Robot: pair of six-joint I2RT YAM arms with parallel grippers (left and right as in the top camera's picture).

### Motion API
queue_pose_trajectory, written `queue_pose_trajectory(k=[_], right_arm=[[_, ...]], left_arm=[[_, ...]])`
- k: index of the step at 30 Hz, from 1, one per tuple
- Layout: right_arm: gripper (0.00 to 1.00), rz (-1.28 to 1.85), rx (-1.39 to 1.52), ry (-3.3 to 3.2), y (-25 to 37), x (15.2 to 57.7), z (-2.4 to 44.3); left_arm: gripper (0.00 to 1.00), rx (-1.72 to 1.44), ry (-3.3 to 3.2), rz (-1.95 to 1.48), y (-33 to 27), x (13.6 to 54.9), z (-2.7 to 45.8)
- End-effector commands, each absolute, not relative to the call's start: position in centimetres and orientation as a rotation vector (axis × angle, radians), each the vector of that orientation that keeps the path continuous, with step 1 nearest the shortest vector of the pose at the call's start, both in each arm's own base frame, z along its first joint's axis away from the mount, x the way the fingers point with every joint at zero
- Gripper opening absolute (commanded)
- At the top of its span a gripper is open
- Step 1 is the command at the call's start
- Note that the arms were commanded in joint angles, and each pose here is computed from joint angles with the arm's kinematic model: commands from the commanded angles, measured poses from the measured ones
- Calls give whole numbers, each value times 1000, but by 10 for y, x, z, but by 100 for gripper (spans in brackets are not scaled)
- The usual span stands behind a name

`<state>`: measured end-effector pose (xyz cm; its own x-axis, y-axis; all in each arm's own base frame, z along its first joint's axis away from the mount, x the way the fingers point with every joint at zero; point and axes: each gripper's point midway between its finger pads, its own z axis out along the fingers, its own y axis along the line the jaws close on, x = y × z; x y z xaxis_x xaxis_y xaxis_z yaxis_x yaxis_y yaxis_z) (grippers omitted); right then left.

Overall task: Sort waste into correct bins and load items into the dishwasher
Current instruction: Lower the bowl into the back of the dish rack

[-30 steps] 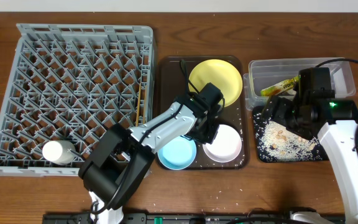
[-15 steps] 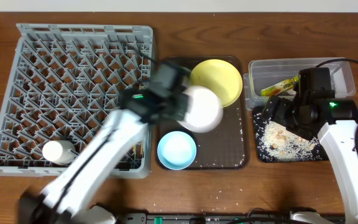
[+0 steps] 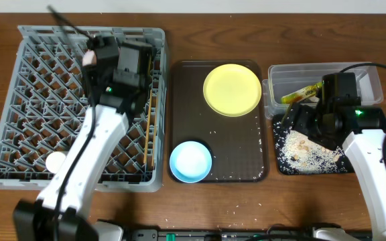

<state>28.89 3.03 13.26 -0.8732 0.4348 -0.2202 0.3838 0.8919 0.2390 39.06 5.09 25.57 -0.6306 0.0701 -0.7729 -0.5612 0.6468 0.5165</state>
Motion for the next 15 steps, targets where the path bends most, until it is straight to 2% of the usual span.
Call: queue_pose_trajectory(k=[1,10,15], right_arm=[[99,292,603,2775,34,289,137],[99,293,602,2773,34,290,138],[99,298,602,2774,34,290,138]], left_arm=[[7,-317,2024,1270,68,395,254],[7,-138,2102,1307,32,417,202],[7,-128,2091,1359,31,421,190]])
